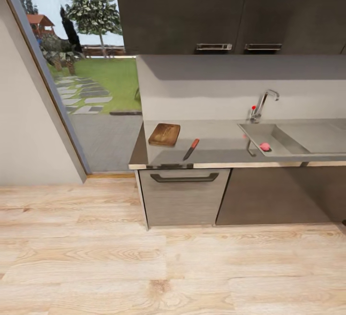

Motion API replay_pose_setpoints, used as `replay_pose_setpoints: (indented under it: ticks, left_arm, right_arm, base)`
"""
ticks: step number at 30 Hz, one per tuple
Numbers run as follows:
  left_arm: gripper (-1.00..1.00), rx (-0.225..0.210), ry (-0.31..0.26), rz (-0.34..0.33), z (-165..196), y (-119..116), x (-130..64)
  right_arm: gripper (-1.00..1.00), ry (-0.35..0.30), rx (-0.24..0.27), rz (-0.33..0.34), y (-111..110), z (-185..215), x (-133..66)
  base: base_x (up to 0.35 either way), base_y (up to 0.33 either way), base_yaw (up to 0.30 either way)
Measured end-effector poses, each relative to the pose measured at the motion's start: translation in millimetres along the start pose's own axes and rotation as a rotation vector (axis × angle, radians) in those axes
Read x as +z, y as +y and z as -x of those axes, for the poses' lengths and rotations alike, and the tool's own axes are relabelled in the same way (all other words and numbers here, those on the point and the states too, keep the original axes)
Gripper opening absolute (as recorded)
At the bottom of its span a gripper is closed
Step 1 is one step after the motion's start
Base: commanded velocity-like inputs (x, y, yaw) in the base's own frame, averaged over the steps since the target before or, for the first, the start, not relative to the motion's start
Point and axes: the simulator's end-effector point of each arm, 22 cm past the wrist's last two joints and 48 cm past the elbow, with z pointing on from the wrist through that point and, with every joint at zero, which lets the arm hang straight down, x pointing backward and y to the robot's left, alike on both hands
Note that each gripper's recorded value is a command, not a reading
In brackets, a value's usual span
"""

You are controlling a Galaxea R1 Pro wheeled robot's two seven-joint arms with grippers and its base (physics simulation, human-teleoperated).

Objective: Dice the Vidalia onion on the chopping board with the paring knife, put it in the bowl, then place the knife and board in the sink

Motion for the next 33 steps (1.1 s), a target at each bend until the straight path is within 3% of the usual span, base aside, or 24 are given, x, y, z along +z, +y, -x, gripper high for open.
replay_pose_setpoints:
  ticks: [33]
  left_arm:
    - [1.00, 0.000, 0.002, 0.000, 0, 1, -34.2]
  right_arm:
    - [1.00, 0.001, 0.001, 0.001, 0, 13, -31.7]
  base:
    - [0.000, 0.000, 0.000]
